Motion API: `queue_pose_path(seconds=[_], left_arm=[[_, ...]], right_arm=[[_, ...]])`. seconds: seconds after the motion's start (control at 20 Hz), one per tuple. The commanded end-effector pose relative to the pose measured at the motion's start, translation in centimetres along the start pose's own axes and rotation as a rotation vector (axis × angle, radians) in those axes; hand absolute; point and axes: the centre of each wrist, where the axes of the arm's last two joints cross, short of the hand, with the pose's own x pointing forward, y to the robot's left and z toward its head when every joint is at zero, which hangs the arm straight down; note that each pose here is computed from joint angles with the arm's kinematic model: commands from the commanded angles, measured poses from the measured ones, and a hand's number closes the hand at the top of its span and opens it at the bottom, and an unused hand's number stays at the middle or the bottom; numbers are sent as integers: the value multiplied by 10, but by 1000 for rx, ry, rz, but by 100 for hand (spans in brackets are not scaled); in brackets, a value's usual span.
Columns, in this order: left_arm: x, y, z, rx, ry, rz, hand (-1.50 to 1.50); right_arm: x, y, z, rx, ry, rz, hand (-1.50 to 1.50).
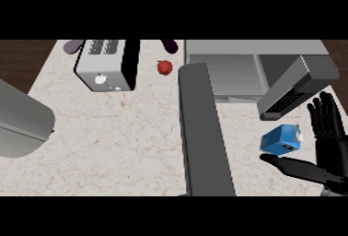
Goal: Pick up the milk, place it into the microwave and close the microwave
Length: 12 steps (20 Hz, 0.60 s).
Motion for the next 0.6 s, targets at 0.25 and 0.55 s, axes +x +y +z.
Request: queue_pose_path(seconds=[0.25, 0.55], left_arm=[[-8, 12, 11, -4, 15, 16, -150], [1, 13, 13, 10, -2, -10, -150]], right_arm=[[-64, -22, 10, -64, 68, 36, -150], [-95, -59, 19, -50, 78, 29, -150]])
